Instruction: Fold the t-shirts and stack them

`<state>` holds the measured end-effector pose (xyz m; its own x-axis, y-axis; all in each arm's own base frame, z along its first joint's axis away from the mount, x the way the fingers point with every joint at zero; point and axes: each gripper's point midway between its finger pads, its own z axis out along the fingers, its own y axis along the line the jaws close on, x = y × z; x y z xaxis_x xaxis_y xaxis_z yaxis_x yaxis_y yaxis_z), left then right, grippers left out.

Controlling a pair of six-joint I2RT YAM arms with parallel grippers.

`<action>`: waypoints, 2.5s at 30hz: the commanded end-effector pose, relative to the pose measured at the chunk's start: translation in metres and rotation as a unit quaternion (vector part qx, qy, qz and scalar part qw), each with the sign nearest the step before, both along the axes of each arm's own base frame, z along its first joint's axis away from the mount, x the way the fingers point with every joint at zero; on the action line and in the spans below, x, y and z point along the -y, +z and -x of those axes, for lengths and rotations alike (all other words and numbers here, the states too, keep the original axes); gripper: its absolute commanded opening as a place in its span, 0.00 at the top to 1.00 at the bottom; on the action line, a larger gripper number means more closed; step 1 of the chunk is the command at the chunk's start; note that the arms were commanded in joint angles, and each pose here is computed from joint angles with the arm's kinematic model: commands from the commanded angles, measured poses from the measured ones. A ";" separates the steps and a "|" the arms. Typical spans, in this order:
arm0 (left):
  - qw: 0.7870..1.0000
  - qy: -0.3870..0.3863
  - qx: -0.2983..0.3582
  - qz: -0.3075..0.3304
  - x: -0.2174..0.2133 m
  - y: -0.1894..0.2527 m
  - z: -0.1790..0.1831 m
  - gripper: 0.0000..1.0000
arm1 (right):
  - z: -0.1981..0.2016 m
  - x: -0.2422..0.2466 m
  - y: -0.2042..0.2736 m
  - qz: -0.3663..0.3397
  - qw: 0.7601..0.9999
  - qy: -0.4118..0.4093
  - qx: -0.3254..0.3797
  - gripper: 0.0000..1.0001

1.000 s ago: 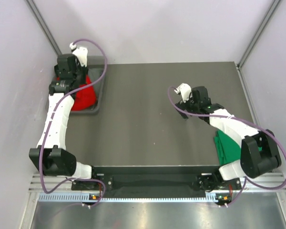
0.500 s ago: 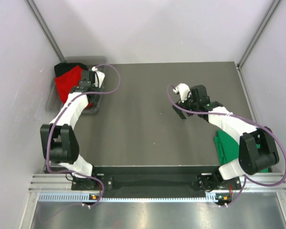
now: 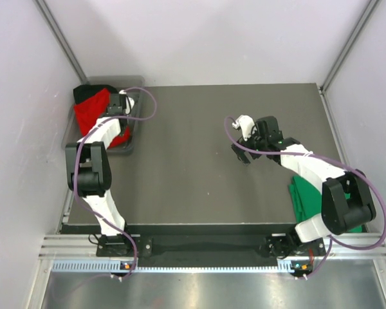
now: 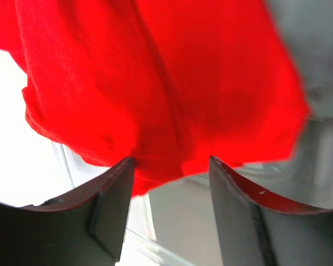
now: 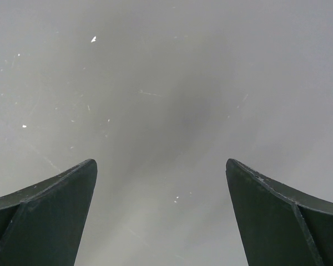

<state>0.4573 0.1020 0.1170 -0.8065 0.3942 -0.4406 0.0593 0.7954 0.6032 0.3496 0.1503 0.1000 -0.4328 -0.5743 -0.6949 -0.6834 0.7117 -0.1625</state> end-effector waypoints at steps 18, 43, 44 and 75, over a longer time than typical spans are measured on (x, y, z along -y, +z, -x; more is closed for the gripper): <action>0.989 0.035 0.127 0.074 0.002 0.077 0.013 1.00 | 0.000 0.001 -0.013 0.004 1.000 0.014 -0.011 0.00; 0.798 -0.378 0.305 0.357 0.274 0.378 0.072 1.00 | -0.017 0.044 -0.021 0.051 0.997 -0.055 0.013 0.00; 0.787 -0.399 0.293 0.368 0.285 0.376 0.077 1.00 | -0.020 0.053 -0.020 0.050 0.996 -0.069 0.015 0.00; 0.900 -0.193 0.099 0.379 0.181 0.074 0.121 0.34 | -0.001 -0.086 0.034 0.023 0.989 0.146 0.016 0.04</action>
<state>0.3443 -0.0701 0.1703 -0.6105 0.1828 -0.7706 0.3281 0.9440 -0.0360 0.3189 0.2097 0.1075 -0.2402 -0.7387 -0.6298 -0.8701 0.4515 -0.1977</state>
